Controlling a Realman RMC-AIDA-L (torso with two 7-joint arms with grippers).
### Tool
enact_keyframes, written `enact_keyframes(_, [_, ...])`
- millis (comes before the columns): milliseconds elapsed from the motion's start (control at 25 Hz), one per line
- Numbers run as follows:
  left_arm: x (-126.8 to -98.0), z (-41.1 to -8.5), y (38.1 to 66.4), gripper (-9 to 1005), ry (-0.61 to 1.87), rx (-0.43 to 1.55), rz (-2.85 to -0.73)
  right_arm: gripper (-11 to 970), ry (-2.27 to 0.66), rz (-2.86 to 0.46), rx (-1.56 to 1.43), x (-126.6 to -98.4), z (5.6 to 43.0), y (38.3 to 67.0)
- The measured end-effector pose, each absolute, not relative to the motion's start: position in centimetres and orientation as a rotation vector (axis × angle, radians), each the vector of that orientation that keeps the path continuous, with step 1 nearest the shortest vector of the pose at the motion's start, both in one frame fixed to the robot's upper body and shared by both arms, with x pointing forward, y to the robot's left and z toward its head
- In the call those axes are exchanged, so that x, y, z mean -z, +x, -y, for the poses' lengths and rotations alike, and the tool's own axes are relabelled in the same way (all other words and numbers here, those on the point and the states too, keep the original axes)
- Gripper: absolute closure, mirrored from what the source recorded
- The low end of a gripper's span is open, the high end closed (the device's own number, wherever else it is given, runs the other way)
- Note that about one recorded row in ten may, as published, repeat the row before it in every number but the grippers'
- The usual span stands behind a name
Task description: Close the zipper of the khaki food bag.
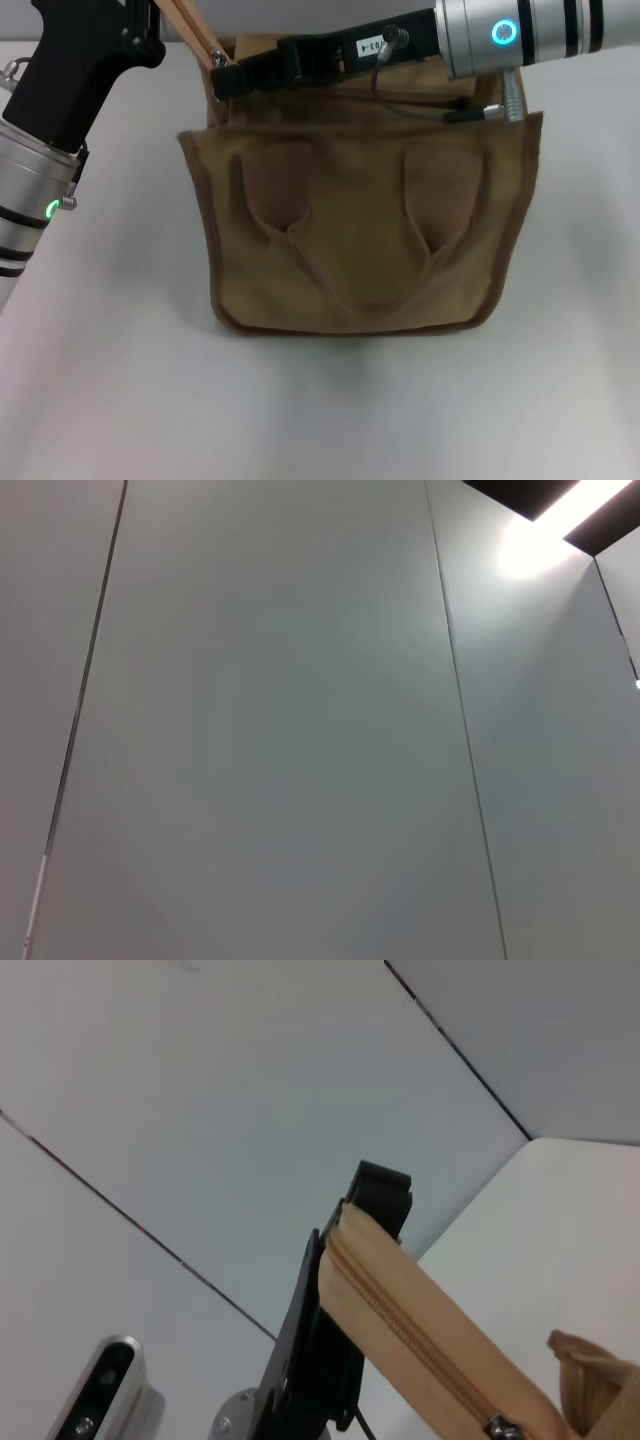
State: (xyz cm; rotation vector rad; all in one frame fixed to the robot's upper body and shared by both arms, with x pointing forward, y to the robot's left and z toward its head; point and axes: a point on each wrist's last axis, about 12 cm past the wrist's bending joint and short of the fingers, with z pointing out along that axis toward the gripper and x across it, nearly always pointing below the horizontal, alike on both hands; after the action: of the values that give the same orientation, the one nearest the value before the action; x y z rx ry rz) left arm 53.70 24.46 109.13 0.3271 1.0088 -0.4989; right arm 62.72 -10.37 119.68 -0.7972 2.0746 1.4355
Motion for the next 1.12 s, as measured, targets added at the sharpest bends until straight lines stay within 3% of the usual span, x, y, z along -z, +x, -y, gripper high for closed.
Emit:
enact_keyframes(440, [-109.4,-24.5,53.8,900,0.331,0.487,-0.994,611,-0.739,-2.1,-1.461,-120.5,9.6,63.1])
enact_keyframes(1120, [-109.5,-24.4,53.9,898,0.339,0.49,-0.987,626,-0.697,-2.181,-1.433,-120.4,8.7,63.7])
